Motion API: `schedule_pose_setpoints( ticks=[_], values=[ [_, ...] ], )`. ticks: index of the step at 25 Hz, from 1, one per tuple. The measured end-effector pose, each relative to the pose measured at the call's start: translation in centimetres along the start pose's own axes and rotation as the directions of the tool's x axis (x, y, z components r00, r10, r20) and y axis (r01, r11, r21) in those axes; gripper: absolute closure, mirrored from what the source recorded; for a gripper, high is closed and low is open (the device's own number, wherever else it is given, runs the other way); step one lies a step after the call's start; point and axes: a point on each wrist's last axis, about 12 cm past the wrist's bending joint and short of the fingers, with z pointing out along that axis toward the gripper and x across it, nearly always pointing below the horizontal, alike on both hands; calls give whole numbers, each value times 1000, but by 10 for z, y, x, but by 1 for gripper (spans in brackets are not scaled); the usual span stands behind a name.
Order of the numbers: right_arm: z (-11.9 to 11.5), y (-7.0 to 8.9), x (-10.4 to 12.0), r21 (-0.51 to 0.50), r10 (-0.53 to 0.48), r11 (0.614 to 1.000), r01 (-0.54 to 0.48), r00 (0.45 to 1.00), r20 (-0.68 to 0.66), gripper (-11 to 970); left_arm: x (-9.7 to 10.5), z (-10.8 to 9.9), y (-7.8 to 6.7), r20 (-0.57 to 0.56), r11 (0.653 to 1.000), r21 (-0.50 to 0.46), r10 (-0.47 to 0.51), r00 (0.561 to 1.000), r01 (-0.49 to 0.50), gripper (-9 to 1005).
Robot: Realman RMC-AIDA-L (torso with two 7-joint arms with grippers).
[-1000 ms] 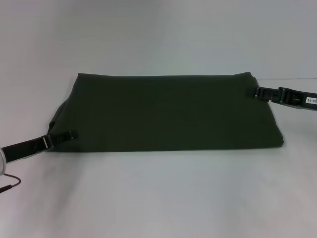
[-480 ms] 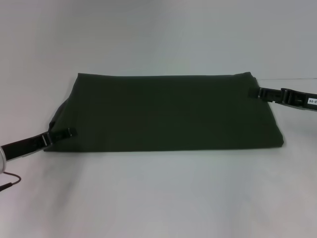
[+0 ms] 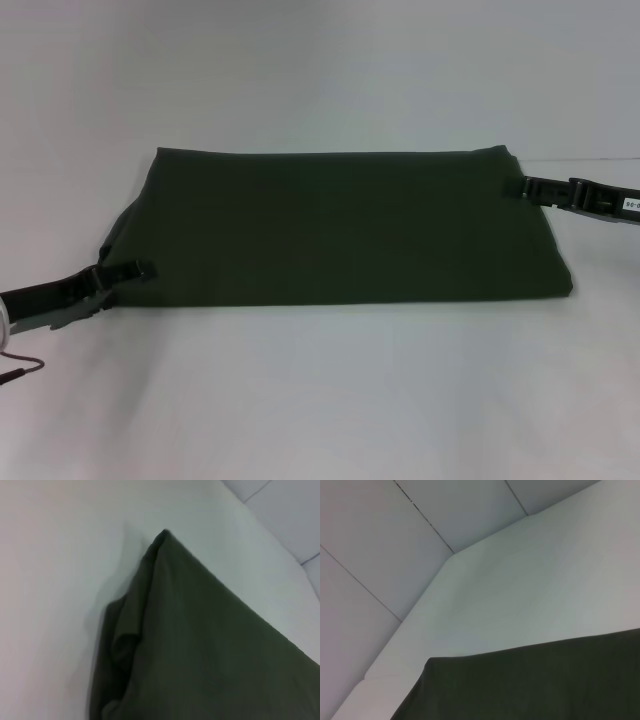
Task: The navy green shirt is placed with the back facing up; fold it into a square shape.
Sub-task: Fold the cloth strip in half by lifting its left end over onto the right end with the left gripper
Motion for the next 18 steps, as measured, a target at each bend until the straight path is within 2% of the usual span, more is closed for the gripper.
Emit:
schedule_pose_setpoints(
  ticks=[7, 18],
  values=[
    [-1, -1, -3, 3, 4, 1000, -4, 1000, 3, 183, -1, 3, 5, 24, 994, -45, -100, 995, 101, 164],
    [-1, 1, -8, 2, 5, 1000, -5, 1000, 6, 183, 1, 7, 10, 43, 989, -75, -126, 991, 129, 164]
  ],
)
